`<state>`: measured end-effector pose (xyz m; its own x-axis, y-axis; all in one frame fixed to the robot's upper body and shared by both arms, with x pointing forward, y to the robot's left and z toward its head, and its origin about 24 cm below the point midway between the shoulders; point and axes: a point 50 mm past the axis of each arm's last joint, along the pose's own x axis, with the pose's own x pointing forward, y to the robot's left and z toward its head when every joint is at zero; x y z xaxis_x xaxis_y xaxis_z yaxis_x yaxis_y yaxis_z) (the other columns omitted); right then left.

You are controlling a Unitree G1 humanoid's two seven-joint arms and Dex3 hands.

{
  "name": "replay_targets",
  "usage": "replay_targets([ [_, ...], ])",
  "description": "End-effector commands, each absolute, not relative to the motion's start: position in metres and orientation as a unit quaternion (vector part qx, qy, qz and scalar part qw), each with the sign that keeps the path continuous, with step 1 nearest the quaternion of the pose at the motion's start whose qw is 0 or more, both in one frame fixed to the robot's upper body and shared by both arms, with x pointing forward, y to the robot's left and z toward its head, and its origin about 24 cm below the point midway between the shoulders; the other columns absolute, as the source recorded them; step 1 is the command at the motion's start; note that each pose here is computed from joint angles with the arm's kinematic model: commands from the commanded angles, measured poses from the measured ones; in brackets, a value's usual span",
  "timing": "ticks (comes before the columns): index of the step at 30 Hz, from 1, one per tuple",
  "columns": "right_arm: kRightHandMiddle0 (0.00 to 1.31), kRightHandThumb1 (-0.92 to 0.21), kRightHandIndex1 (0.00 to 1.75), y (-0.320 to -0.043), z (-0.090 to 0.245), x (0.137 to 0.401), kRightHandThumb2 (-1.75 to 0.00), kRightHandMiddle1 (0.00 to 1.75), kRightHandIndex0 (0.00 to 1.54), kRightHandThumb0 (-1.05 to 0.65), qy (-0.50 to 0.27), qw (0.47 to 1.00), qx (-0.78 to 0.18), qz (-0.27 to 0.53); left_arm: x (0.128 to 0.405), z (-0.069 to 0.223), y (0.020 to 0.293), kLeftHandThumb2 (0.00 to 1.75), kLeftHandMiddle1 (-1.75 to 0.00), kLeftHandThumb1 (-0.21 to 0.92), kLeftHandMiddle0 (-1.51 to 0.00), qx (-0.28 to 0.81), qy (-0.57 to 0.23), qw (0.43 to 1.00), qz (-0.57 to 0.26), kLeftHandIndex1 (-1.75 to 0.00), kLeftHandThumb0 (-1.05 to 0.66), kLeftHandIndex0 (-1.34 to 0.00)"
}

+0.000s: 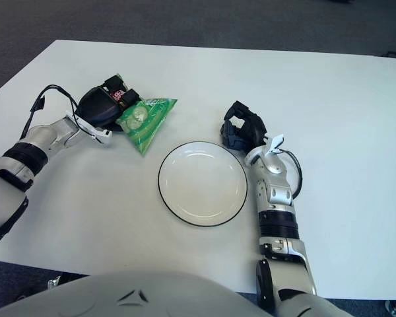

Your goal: Put the snack into the plate.

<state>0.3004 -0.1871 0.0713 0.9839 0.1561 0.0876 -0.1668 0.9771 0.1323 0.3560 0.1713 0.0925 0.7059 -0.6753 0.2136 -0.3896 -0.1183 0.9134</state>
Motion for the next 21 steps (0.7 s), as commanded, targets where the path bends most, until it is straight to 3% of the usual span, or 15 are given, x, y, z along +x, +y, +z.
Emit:
replay_targets([
  [1, 0.56, -0.39, 1.75, -0.189, 0.045, 0.288, -1.22, 1.75, 1.23, -0.46, 0.011, 0.993, 0.092, 0.068, 0.345, 0.06, 0.185, 1.62, -1.52, -0.01, -0.92, 0.761, -0.296, 0.548, -0.181, -1.75, 0.0, -0.65],
  [10, 0.55, -0.4, 1.75, -0.19, 0.045, 0.289, -1.22, 1.75, 1.24, -0.46, 0.013, 0.993, 0.094, 0.067, 0.351, 0.086, 0.185, 1.67, -1.62, -0.03, -0.91, 0.711, -0.283, 0.623, -0.163, -1.75, 0.0, -0.64],
  [13, 0.55, -0.4, 1.75, -0.19, 0.045, 0.289, -1.22, 1.75, 1.24, -0.46, 0.014, 0.994, 0.092, 0.063, 0.354, 0.116, 0.177, 1.67, -1.63, -0.03, -0.91, 0.679, -0.298, 0.654, -0.146, -1.75, 0.0, -0.65],
  [21, 0.55, -0.4, 1.75, -0.19, 0.045, 0.289, -1.21, 1.75, 1.23, -0.45, 0.018, 0.995, 0.089, 0.051, 0.346, 0.15, 0.163, 1.68, -1.62, -0.04, -0.91, 0.618, -0.313, 0.706, -0.146, -1.75, 0.0, -0.65],
])
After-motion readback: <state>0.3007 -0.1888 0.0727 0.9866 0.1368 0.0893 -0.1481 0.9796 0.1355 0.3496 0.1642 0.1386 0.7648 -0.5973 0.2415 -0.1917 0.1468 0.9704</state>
